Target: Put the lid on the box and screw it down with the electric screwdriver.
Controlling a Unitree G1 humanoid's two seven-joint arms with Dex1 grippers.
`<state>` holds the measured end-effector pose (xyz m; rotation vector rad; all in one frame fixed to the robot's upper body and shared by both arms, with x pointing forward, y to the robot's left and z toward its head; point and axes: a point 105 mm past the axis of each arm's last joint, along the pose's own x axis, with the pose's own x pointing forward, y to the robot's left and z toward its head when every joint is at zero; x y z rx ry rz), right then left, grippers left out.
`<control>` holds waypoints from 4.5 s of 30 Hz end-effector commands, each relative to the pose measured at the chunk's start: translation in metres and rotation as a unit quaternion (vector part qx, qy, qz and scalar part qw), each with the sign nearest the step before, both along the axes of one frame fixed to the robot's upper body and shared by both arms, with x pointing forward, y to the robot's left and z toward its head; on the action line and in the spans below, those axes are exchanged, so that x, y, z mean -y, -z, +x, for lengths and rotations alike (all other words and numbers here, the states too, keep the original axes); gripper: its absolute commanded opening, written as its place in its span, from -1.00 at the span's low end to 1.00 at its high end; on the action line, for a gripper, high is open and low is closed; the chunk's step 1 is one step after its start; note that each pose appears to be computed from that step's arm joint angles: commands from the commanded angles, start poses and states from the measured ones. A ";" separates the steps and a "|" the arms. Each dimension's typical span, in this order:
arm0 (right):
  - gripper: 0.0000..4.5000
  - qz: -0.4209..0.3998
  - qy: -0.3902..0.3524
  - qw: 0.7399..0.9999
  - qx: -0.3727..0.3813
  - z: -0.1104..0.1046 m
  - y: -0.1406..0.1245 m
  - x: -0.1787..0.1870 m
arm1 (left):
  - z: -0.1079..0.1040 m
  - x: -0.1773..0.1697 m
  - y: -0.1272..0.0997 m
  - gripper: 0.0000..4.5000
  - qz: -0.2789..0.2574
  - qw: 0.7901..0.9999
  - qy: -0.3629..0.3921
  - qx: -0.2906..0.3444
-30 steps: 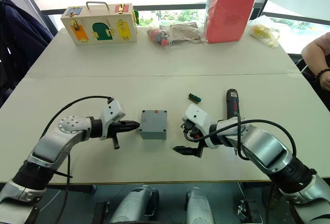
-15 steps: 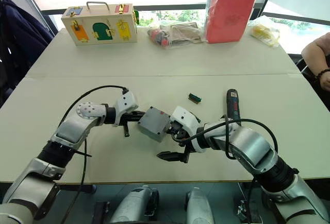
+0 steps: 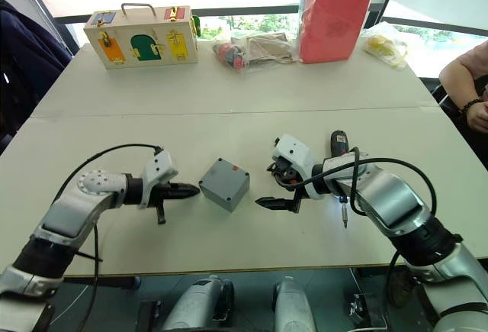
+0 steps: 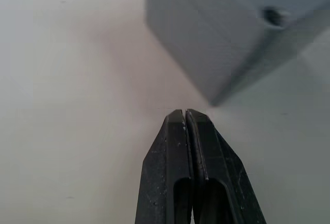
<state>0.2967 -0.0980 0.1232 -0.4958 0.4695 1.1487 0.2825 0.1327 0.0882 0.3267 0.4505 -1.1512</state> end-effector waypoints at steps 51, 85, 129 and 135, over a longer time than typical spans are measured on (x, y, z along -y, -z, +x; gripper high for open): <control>0.99 0.017 -0.046 0.999 -0.001 -0.024 0.004 -0.031 | 0.011 0.035 -0.019 -1.00 -0.035 0.998 0.023 0.042; 0.99 0.152 0.160 0.972 0.085 0.094 -0.049 0.049 | 0.023 0.020 -0.116 -1.00 -0.135 0.989 0.011 0.060; -0.99 0.149 0.165 0.971 0.087 0.118 -0.023 0.044 | 0.012 0.017 -0.096 -1.00 -0.104 0.994 0.002 0.041; -0.99 0.163 0.156 0.968 0.109 0.116 -0.043 0.045 | 0.012 0.017 -0.096 -1.00 -0.106 0.994 0.003 0.040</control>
